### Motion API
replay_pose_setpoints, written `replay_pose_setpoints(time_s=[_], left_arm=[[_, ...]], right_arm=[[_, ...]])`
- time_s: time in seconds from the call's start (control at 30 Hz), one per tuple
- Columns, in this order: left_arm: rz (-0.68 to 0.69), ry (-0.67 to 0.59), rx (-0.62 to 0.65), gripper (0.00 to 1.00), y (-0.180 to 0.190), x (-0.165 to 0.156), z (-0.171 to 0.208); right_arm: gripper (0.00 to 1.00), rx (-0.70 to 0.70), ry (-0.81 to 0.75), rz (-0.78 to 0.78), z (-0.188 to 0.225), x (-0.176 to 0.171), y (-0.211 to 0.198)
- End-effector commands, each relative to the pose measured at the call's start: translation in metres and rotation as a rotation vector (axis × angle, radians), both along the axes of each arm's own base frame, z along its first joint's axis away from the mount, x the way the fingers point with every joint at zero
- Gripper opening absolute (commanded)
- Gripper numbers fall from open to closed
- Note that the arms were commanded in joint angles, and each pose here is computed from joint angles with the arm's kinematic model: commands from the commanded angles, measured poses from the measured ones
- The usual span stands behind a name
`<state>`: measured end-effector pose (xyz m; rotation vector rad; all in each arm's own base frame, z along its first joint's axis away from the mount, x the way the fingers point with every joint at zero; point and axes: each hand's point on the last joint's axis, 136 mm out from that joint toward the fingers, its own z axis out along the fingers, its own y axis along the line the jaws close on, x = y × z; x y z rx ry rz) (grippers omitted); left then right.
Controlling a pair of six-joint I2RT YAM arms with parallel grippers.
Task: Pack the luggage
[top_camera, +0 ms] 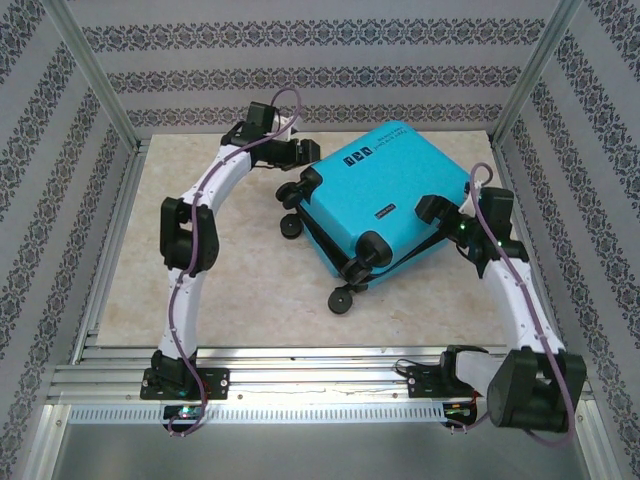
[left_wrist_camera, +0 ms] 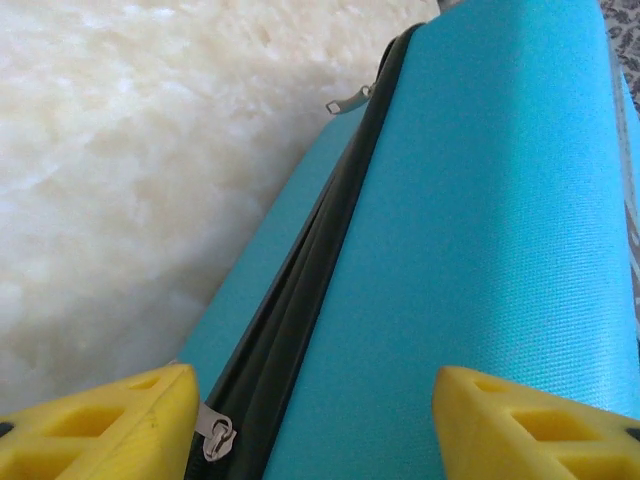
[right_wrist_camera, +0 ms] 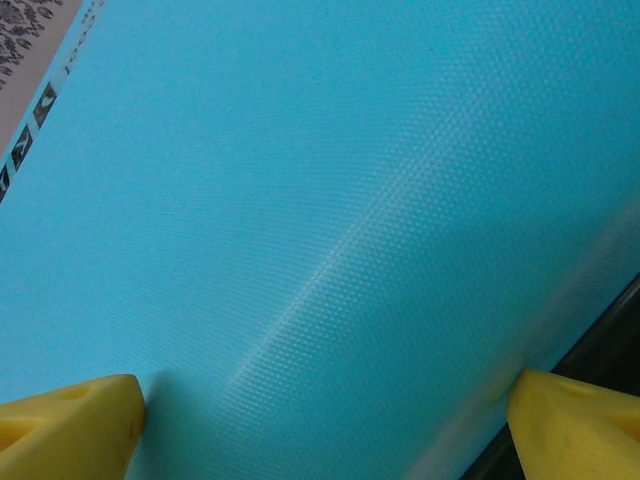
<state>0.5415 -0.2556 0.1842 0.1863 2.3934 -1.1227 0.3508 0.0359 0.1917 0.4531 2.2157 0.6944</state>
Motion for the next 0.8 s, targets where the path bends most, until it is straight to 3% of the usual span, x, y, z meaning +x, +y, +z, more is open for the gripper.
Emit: replay_pose_setpoints(time_s=[0.0,0.23,0.47,0.63,0.77], left_arm=[[-0.096,0.008,-0.074,0.64,-0.022,-0.049,0.02],[0.022,0.034,0.027,0.63,0.019,-0.103,-0.007],[0.135,0.041,0.017,0.64,0.047,-0.178,-0.014],[0.089,-0.011,-0.033,0.65,0.007,-0.223,-0.008],[0.008,-0.1,-0.045,0.66,-0.035,-0.242,0.013]], right_arm=[[0.9,-0.005,0.059,0.182,-0.021,0.012,0.046],[0.86,-0.047,0.047,0.413,-0.017,0.064,0.132],[0.79,-0.043,0.01,0.709,0.0,0.106,0.247],[0.78,-0.063,-0.007,0.938,0.008,0.086,0.305],[0.78,-0.047,-0.031,0.978,0.018,0.077,0.304]])
